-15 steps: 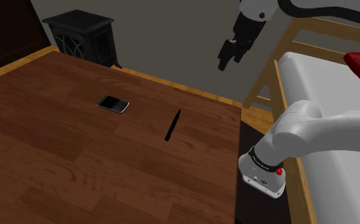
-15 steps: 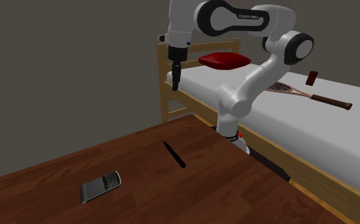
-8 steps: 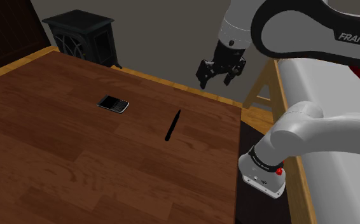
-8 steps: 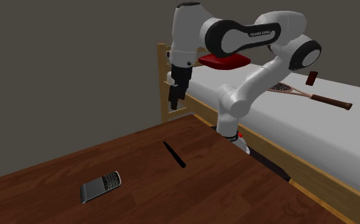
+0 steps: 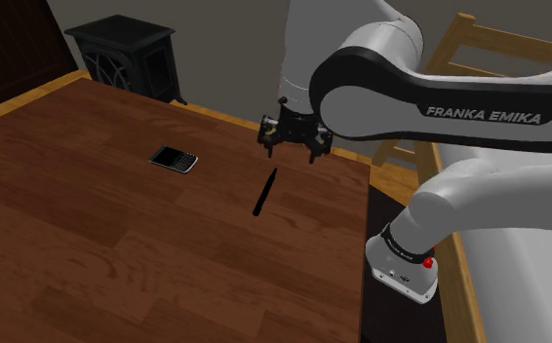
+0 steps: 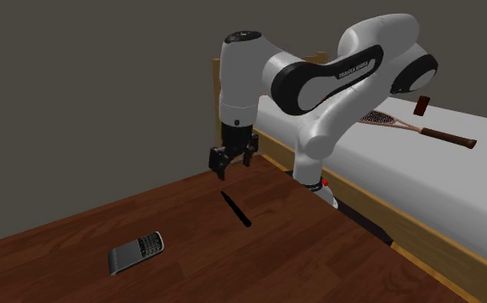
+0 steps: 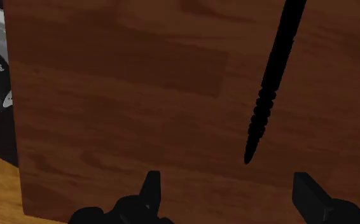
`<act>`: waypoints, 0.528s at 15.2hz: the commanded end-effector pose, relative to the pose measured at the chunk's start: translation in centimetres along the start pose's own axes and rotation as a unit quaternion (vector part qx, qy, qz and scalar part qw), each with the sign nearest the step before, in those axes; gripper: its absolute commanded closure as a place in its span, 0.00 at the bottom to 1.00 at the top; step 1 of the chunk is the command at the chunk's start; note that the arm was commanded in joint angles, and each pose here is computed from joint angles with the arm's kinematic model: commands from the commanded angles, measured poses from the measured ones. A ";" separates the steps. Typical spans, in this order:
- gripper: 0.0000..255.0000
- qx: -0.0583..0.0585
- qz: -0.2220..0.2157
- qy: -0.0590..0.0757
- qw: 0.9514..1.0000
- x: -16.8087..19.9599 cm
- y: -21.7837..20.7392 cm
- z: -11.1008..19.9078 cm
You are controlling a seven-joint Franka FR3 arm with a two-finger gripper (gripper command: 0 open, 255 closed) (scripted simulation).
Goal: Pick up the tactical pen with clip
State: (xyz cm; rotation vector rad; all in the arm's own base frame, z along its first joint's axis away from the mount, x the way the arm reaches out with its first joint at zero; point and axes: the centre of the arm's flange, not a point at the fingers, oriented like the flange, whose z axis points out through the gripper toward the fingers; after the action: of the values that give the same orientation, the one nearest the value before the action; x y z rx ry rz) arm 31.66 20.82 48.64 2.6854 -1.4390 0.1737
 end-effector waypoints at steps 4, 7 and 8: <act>0.00 -0.010 0.096 0.000 0.995 -1.5 -3.8 3.0; 0.00 -0.010 0.096 0.000 0.995 -1.7 -3.9 4.6; 0.00 -0.010 0.096 0.000 0.995 -1.8 -3.9 5.1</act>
State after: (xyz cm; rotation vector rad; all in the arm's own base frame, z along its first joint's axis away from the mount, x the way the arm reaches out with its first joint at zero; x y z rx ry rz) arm 34.24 23.73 43.76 2.5293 -1.6861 0.1718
